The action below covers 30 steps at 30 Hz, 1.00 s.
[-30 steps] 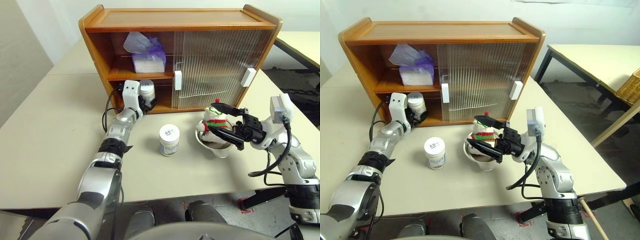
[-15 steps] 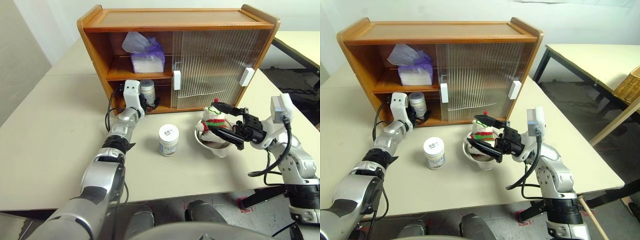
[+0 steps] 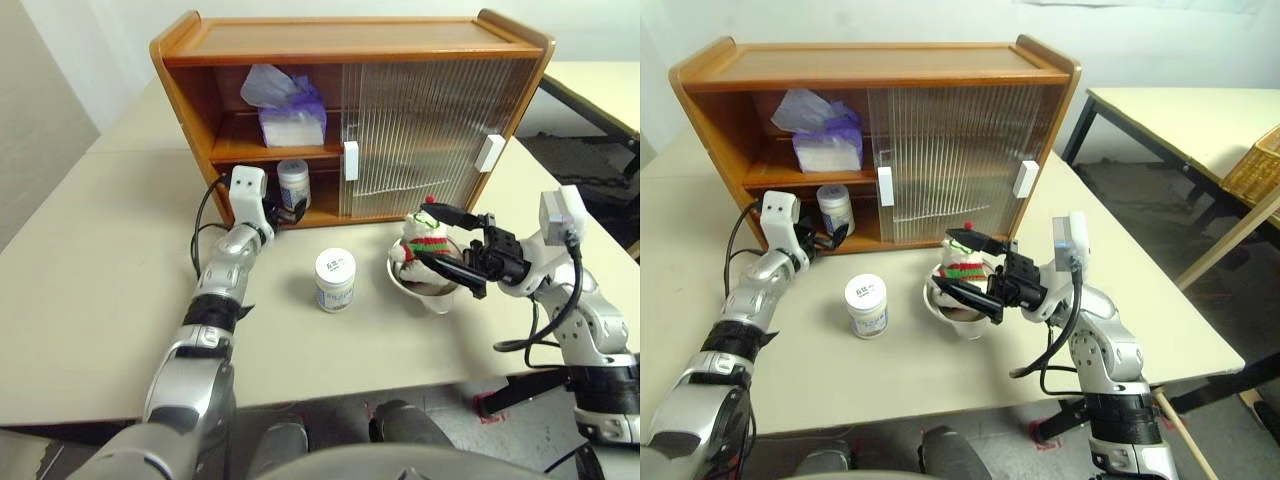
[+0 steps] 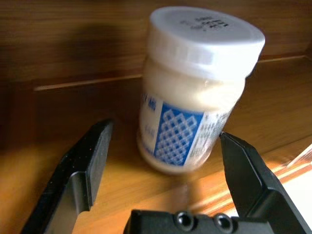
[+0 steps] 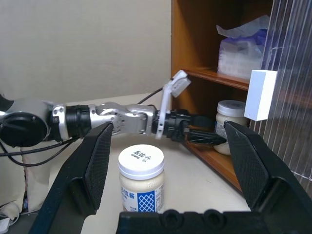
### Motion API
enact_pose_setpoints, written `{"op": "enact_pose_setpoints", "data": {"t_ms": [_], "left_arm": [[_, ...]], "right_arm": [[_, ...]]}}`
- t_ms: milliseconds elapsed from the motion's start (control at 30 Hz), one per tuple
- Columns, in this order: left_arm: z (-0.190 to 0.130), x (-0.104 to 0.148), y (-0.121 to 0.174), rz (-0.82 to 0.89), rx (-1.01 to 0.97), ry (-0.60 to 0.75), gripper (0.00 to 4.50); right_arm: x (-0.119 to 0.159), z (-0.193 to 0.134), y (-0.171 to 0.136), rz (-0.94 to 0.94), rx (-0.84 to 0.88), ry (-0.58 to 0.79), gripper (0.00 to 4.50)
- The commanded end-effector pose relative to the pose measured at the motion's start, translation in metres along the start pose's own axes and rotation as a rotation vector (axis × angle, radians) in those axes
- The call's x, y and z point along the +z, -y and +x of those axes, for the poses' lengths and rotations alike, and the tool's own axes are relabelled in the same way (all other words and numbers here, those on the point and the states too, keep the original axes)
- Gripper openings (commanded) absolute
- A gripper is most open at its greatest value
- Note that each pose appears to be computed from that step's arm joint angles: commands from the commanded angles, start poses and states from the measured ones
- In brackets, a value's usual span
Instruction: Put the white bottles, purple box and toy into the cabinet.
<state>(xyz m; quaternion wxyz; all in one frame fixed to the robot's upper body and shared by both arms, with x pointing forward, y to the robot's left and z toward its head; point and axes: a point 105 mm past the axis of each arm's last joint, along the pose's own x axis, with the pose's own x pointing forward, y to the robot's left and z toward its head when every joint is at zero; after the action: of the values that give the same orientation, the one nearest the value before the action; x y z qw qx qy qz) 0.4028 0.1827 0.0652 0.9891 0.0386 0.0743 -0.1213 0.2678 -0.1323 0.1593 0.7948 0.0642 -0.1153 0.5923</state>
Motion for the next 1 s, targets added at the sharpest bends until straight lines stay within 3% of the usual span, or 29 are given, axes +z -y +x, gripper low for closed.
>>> {"op": "enact_pose_setpoints", "data": {"t_ms": [33, 167, 567, 600, 1000], "left_arm": [[-0.008, 0.004, -0.011, -0.002, 0.043, 0.004, 4.48], [-0.014, 0.009, -0.027, -0.006, 0.095, 0.020, 4.48], [-0.003, 0.013, -0.024, -0.008, 0.112, 0.013, 0.18], [-0.002, 0.013, -0.023, -0.007, 0.111, 0.013, 0.03], [0.013, 0.021, -0.007, 0.072, 0.081, 0.030, 0.03]], "right_arm": [[0.000, 0.001, 0.000, -0.010, 0.012, -0.005, 4.50], [-0.003, 0.003, 0.000, 0.001, 0.022, -0.008, 4.50], [-0.004, 0.001, -0.003, 0.001, 0.017, -0.015, 4.50], [-0.004, 0.001, -0.003, 0.001, 0.016, -0.014, 4.50], [-0.005, 0.004, -0.004, 0.000, 0.016, -0.012, 4.50]]}}
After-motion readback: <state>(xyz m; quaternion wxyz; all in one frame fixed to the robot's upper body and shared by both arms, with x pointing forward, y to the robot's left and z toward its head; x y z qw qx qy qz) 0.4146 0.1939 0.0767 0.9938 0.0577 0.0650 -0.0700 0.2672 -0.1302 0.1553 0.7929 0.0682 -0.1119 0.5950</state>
